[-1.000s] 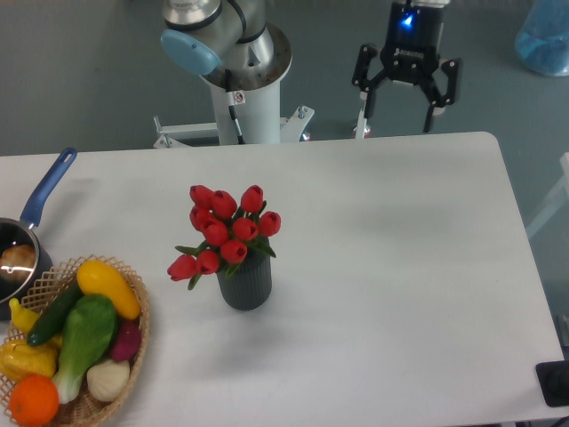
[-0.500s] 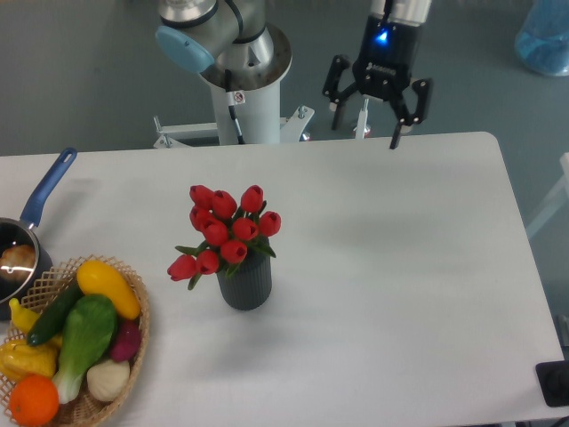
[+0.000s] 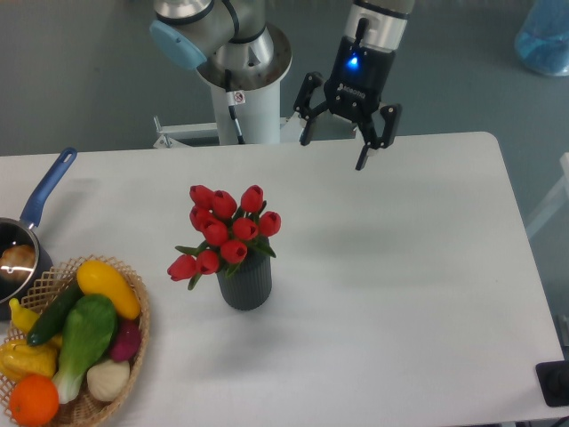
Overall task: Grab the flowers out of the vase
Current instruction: 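Move the open gripper toward the red tulip bouquet in the vase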
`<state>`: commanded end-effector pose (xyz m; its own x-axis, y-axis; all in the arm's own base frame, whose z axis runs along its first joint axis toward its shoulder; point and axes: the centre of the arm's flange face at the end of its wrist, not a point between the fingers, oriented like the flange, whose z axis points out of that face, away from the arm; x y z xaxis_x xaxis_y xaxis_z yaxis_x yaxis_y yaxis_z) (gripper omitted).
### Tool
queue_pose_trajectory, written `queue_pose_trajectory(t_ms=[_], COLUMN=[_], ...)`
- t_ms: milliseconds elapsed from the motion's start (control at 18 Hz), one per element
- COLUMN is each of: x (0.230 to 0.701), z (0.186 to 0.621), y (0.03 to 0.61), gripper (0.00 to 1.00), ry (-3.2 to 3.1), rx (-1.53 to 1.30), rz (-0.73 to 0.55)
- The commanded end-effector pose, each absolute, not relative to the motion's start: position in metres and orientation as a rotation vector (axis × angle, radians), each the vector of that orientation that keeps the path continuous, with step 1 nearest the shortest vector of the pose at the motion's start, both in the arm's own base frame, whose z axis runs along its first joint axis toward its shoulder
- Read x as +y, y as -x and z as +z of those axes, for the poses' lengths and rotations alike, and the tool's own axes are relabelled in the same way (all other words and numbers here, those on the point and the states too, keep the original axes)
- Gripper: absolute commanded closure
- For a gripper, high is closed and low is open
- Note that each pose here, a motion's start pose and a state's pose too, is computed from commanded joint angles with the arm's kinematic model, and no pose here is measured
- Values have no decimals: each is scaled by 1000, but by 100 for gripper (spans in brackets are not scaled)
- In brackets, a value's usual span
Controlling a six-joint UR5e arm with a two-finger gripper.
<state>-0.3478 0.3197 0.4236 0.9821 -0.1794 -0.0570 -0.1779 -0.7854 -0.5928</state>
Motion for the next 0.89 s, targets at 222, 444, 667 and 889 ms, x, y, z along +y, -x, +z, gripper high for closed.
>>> queue_pose_trajectory(t_ms=[222,444,667,889], x=[319,321,338,356], z=[426,427,413,397], y=[345,349,349,347], gripper=[0,0,0,0], ry=[2505,2501,2502,2505], rx=[191,141,186,238], rz=[-11,-32,-70,-98])
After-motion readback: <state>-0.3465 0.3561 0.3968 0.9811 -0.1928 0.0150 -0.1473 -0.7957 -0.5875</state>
